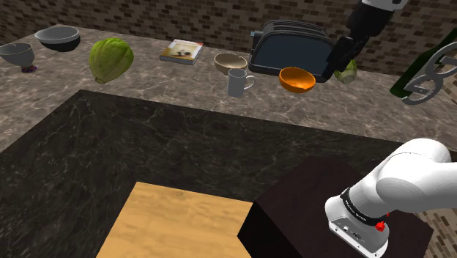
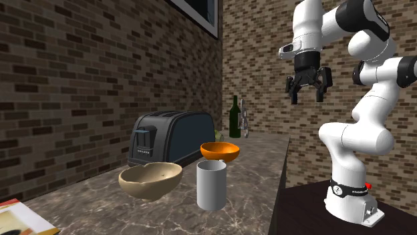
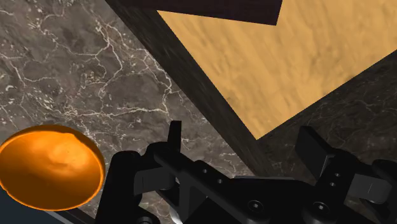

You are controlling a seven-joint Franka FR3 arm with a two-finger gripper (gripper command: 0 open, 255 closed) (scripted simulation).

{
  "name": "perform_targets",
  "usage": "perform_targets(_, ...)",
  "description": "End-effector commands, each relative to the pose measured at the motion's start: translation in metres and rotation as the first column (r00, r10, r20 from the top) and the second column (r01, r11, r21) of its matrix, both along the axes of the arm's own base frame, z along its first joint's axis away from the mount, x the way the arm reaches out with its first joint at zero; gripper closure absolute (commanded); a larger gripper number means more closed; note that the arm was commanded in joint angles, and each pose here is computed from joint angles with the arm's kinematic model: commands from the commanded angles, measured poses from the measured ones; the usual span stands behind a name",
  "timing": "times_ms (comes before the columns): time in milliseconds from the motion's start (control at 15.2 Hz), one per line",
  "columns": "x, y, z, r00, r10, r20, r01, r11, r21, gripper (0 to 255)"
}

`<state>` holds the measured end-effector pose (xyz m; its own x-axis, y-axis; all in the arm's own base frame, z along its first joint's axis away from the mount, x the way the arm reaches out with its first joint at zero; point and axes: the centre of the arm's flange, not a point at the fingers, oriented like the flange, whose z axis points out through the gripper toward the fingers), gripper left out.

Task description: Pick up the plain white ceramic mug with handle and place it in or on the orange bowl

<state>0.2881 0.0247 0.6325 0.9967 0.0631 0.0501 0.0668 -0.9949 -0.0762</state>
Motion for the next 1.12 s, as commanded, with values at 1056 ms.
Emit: perform_targets(1056,0.192,0.046,-0.075,1.0,-0.007,0.009,0.007,0.999,-0.045,0)
